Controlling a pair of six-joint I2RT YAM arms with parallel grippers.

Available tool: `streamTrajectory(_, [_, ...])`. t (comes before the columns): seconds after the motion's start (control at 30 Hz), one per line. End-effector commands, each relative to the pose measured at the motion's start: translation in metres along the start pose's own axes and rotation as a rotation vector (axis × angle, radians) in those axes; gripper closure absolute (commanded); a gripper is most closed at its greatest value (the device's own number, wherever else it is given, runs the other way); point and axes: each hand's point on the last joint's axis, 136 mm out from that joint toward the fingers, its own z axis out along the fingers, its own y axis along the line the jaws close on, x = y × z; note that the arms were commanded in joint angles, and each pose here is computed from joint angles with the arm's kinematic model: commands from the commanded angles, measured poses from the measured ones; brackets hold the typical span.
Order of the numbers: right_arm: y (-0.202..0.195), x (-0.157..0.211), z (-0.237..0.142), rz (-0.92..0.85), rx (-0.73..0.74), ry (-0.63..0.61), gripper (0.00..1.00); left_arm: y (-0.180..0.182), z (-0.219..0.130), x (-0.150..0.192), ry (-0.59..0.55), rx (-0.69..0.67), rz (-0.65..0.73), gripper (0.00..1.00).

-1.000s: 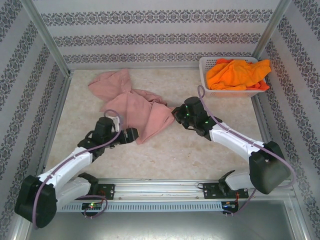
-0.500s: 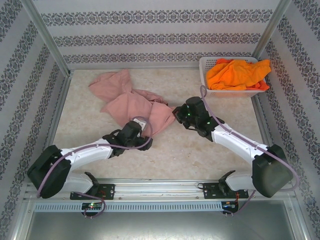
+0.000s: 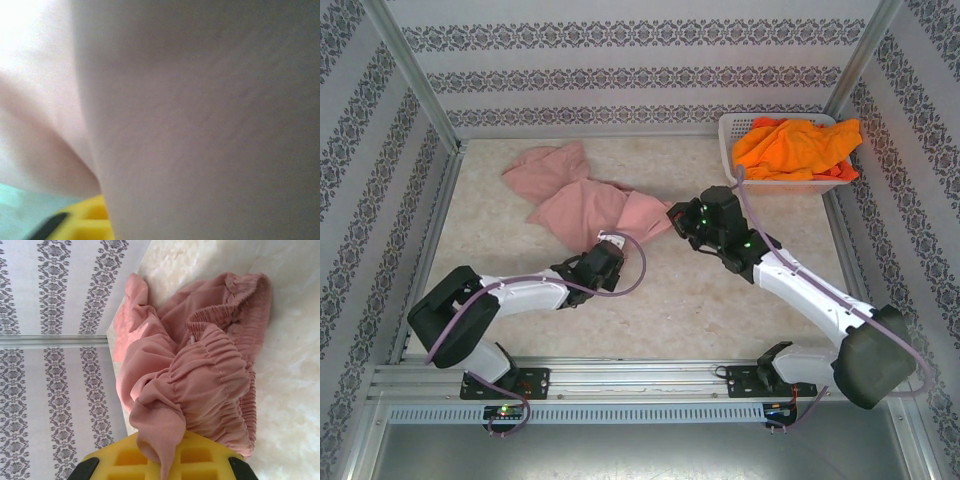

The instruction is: Fold and stack the shorts

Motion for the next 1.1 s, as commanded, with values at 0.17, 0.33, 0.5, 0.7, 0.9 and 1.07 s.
streamTrajectory(0.17, [0.057, -0.075, -0.042, -0.269, -0.056, -0.16, 1.0, 0.108, -0.062, -0.12, -0.195, -0.185, 0.042, 1.0])
streamTrajectory(0.33, [0.087, -0.103, -0.057, -0.394, -0.106, -0.206, 1.0, 0.152, -0.117, -0.183, -0.31, -0.254, 0.108, 0.98])
streamTrajectory(0.5, [0.09, -0.099, -0.061, -0.467, -0.128, -0.201, 1.0, 0.162, -0.134, -0.198, -0.288, -0.3, 0.175, 0.58])
streamTrajectory(0.7, [0.039, -0.062, -0.052, -0.501, -0.061, -0.114, 1.0, 0.144, -0.114, -0.127, -0.171, -0.174, -0.071, 0.27])
streamTrajectory(0.9, [-0.045, -0.037, -0.041, -0.429, 0.103, -0.064, 1.0, 0.103, -0.1, -0.041, -0.087, 0.051, -0.429, 0.2])
streamTrajectory(1.07, [-0.087, -0.031, -0.039, -0.375, 0.175, -0.058, 1.0, 0.091, -0.093, 0.013, -0.029, 0.107, -0.722, 0.18])
